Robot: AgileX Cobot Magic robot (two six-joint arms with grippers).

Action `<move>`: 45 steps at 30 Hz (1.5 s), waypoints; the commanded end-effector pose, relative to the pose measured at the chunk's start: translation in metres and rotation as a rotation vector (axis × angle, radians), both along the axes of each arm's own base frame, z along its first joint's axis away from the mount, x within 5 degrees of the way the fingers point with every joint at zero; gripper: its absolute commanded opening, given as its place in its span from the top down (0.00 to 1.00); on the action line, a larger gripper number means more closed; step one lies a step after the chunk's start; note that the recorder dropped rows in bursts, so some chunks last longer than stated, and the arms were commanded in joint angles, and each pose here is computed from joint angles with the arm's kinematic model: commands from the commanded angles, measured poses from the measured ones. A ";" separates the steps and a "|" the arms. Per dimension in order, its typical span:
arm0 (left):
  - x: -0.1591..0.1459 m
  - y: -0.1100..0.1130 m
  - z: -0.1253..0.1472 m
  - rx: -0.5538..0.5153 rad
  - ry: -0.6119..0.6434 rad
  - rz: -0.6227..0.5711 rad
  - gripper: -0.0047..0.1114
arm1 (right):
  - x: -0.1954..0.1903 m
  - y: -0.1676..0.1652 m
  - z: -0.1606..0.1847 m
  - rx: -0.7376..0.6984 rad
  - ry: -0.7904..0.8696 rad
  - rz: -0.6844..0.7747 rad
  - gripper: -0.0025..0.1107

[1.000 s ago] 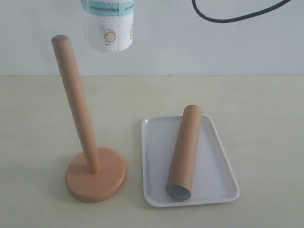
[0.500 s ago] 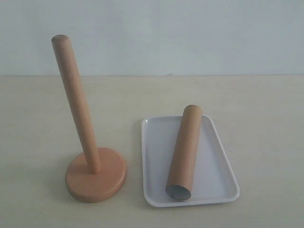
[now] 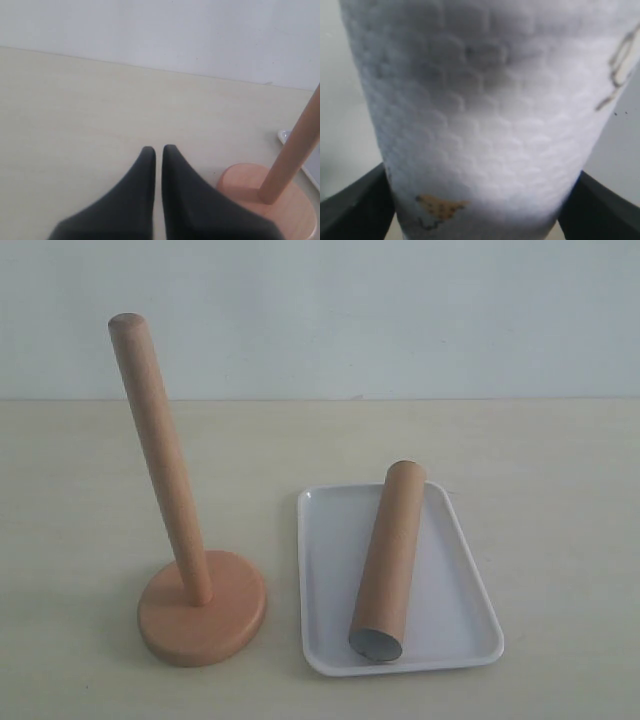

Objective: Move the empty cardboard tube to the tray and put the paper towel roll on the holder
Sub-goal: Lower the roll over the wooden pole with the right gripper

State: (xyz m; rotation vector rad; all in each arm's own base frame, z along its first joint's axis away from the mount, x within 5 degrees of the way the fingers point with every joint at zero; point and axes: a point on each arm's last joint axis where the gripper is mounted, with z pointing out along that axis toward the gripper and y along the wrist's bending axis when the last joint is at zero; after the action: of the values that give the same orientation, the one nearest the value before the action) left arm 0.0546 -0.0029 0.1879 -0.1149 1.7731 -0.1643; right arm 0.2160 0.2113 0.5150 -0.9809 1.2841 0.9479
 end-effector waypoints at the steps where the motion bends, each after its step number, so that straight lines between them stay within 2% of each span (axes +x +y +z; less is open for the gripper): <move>1: 0.000 0.000 -0.001 0.005 0.002 0.002 0.92 | -0.009 0.011 0.004 0.008 -0.048 -0.017 0.98; 9: 0.000 0.000 -0.001 0.005 0.002 0.002 0.92 | 0.018 0.041 -0.031 -0.056 0.031 -0.002 0.98; 13: 0.000 0.000 -0.001 0.005 0.002 0.002 0.92 | 0.034 0.050 -0.045 -0.078 0.047 -0.040 0.98; 34: 0.000 0.000 -0.001 0.005 0.002 0.002 0.92 | 0.042 0.060 -0.070 -0.193 0.091 0.004 0.98; 45: 0.000 0.000 -0.001 0.005 0.002 0.002 0.92 | 0.052 0.063 -0.113 -0.218 0.111 -0.066 0.98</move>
State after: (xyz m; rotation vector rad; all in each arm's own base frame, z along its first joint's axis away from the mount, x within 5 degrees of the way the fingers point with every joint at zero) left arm 0.0546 -0.0029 0.1879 -0.1149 1.7731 -0.1643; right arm 0.2671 0.2736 0.4057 -1.0961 1.5458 0.8348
